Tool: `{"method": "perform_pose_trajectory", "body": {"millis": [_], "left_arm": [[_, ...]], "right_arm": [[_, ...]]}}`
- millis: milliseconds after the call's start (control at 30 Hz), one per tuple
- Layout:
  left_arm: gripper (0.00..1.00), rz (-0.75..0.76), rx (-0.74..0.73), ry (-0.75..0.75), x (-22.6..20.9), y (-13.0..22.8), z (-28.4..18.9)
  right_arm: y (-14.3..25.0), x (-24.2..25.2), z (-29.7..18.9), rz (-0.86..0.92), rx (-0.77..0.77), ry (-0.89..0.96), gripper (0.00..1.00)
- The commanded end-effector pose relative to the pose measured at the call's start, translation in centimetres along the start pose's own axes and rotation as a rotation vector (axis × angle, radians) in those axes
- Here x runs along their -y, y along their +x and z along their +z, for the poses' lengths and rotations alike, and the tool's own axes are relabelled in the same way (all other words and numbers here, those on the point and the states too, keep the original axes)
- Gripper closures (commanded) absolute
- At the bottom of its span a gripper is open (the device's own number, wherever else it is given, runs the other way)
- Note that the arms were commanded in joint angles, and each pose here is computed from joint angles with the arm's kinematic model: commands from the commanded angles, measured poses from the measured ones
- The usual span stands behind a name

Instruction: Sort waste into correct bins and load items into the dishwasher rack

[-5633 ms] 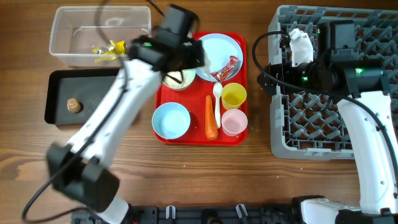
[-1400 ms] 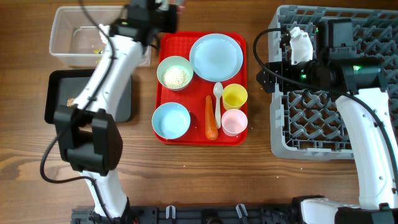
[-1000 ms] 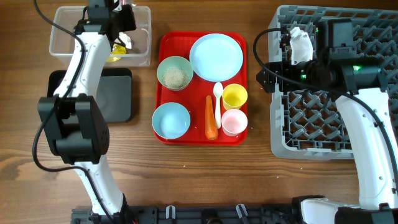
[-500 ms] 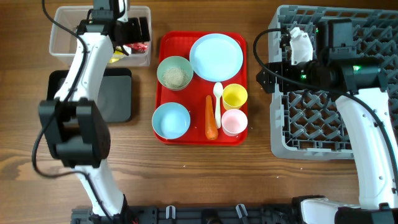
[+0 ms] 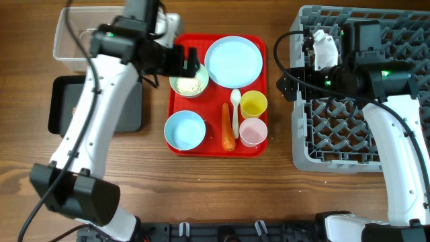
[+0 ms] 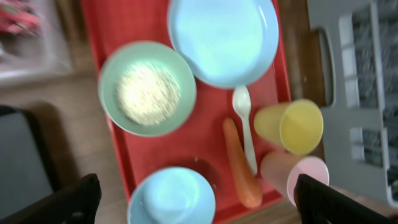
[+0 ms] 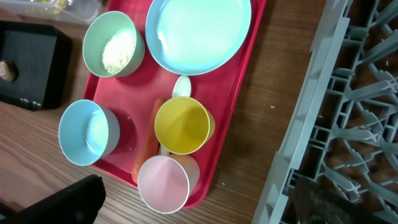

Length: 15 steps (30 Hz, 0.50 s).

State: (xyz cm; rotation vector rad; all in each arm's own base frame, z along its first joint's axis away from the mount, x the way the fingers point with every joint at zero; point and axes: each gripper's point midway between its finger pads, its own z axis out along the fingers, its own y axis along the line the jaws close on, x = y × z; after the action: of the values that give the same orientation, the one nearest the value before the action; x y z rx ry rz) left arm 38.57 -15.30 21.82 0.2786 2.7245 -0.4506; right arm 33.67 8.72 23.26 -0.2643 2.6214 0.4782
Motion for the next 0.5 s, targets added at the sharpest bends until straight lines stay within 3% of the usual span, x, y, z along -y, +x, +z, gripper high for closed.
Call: {"method": "perform_pose_trajectory", "body": {"millis": [0,267,467], "left_arm": [[0.0,0.042,-0.059,-0.029,1.3,1.5,1.7],[0.02,-0.027,-0.08,-0.039,1.6,2.2,2.3],[0.11,-0.103,-0.174,-0.072,2.6,5.7,4.8]], "right_arm": [[0.5,0.0,0.5,0.01,-0.028,0.002,0.0],[1.0,0.1,0.5,0.016,-0.049,0.006,0.0],[0.2,0.1,0.6,0.005,-0.016,0.006,0.0]]}}
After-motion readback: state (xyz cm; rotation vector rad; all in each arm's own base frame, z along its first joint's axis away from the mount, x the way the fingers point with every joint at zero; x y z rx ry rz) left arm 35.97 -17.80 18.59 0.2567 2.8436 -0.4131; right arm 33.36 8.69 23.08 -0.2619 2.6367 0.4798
